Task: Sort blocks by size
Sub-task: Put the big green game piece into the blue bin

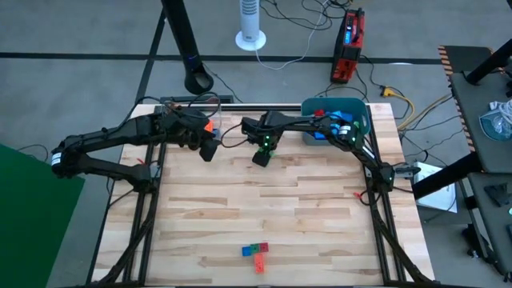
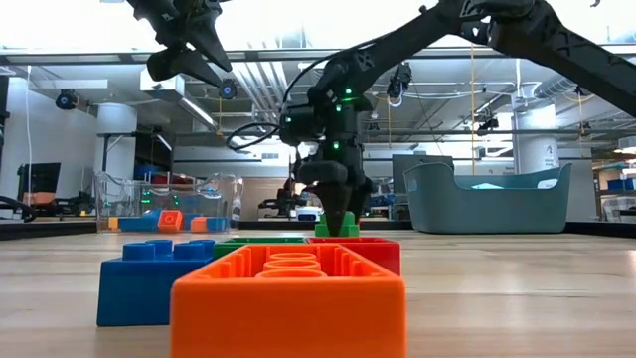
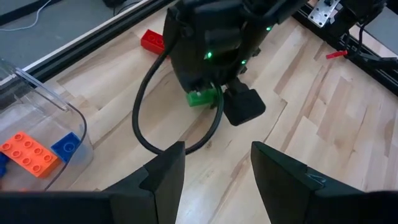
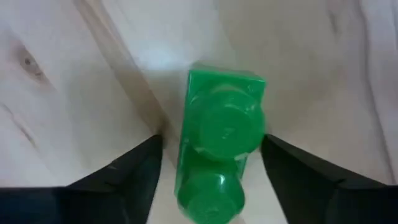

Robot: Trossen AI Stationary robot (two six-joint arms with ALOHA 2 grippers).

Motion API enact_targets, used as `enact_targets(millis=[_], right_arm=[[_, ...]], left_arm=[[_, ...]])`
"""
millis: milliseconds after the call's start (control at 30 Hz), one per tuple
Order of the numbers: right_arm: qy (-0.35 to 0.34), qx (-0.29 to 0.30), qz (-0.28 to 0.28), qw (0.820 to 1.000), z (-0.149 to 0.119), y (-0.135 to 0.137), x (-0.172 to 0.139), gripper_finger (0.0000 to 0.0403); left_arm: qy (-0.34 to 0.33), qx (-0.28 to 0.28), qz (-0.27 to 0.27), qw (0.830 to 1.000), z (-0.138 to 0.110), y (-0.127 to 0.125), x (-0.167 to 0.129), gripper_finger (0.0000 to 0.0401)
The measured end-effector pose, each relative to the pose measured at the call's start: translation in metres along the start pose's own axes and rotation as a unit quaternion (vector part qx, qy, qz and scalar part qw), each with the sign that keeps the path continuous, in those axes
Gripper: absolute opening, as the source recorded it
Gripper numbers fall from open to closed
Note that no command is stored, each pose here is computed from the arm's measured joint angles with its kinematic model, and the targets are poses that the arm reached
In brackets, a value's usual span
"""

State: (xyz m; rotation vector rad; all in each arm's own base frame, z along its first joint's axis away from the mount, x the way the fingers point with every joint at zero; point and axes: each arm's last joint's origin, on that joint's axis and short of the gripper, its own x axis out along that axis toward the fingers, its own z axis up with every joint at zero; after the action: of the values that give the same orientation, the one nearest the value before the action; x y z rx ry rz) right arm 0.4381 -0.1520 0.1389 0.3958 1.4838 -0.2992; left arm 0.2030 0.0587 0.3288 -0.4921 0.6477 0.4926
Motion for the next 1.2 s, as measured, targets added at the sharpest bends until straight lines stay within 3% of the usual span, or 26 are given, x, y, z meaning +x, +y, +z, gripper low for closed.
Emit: enact_targets(millis=[100,233,433,567,667,833,900,1033,1200], right_arm=[[0.001,0.01,-0.003,1.0,-0.003,-0.001,0.008,0.022],[-0.005,0.011,-0.001,1.0,-0.005,-0.003,0.018,0.0124],[-0.015,0.011,0.046,0.999,-0.007,-0.01,-0.004,0.0124],[-0.042,0.001,0.106,0.994,-0.017,-0.01,-0.05,0.0124],[-0.115,-0.035,0.168,0.978,-0.028,-0.008,-0.108,0.0124],[-0.207,-0.15,0.124,0.959,-0.048,0.014,-0.161,0.0124],[-0.249,-0.204,0.127,0.938,-0.056,0.034,-0.18,0.0124],[-0.285,-0.282,0.256,0.88,-0.072,0.062,-0.207,0.0124],[-0.252,-0.26,0.361,0.86,-0.078,0.078,-0.21,0.0124]], left_arm=[[0.0,0.0,0.0,1.0,0.0,0.0,0.0,0.017],[0.0,0.004,-0.001,1.0,0.0,0.0,0.0,0.017],[0.004,0.02,-0.012,1.0,0.0,-0.001,-0.001,0.0171],[-0.001,0.048,-0.04,0.998,-0.002,-0.006,-0.007,0.0171],[-0.011,0.086,-0.069,0.994,-0.004,-0.013,-0.013,0.0171],[-0.053,0.124,-0.157,0.978,-0.001,-0.031,-0.022,0.0171],[-0.07,0.135,-0.179,0.972,0.001,-0.038,-0.023,0.0171],[-0.112,0.186,-0.216,0.952,0.002,-0.054,-0.024,0.0171],[-0.193,0.262,-0.278,0.904,0.005,-0.081,-0.031,0.0171]])
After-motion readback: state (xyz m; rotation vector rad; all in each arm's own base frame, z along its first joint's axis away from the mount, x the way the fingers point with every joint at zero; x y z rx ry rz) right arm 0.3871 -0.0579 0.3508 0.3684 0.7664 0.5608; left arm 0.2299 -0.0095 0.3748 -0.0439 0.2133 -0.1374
